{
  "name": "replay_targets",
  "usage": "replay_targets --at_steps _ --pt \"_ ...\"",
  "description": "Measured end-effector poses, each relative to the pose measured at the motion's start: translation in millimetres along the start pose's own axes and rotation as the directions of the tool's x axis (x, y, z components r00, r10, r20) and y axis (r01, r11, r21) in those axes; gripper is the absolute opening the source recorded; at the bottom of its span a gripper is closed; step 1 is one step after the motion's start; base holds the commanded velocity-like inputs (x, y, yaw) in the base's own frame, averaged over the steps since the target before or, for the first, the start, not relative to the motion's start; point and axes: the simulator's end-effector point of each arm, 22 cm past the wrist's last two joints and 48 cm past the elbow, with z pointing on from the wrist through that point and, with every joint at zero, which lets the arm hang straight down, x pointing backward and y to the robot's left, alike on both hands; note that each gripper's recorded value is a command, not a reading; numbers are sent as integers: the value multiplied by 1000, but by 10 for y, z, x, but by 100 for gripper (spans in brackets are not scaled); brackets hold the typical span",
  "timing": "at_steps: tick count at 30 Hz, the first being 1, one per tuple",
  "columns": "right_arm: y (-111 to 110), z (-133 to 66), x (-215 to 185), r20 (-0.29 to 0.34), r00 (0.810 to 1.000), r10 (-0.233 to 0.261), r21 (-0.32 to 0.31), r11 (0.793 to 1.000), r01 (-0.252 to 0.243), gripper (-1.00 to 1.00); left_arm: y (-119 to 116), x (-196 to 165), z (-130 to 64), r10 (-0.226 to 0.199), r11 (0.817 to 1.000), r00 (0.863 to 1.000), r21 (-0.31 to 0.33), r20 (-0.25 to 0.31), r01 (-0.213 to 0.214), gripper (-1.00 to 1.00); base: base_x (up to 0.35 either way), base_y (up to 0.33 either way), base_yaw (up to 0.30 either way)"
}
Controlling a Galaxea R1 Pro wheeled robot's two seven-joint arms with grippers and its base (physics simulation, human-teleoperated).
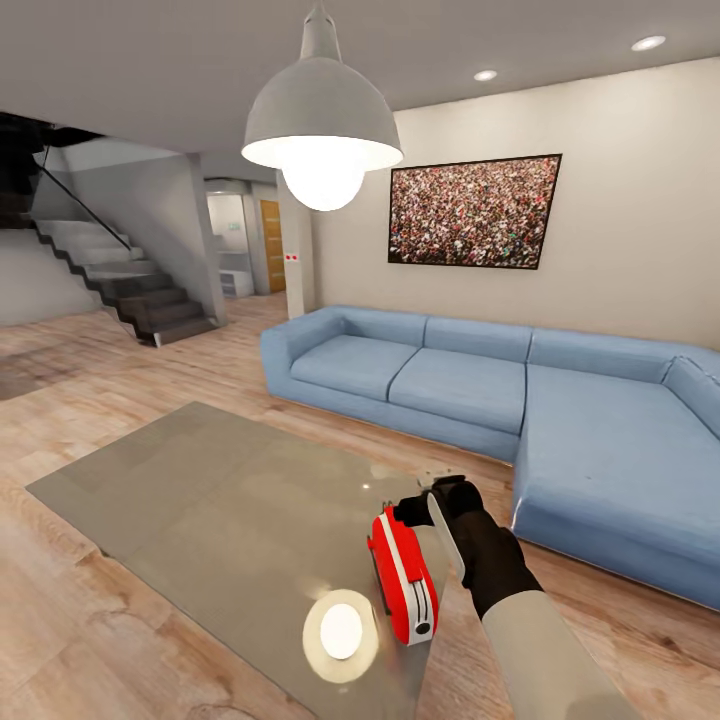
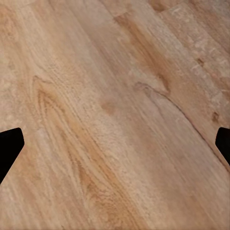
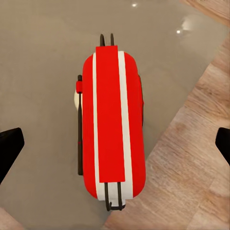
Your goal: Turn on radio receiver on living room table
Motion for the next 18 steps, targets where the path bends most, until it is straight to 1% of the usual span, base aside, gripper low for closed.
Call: replay_targets --at_steps 7,18 --pt "1 1 4 -1 1000 -3 2 1000 3 100 -7 -19 3 -2 1000 1000 5 2 2 100 0 0 0" --pt "11 0 -1 0 1000 -4 -2 1000 4 100 -108 -90 -4 -22 1000 1000 21 20 22 100 0 0 0"
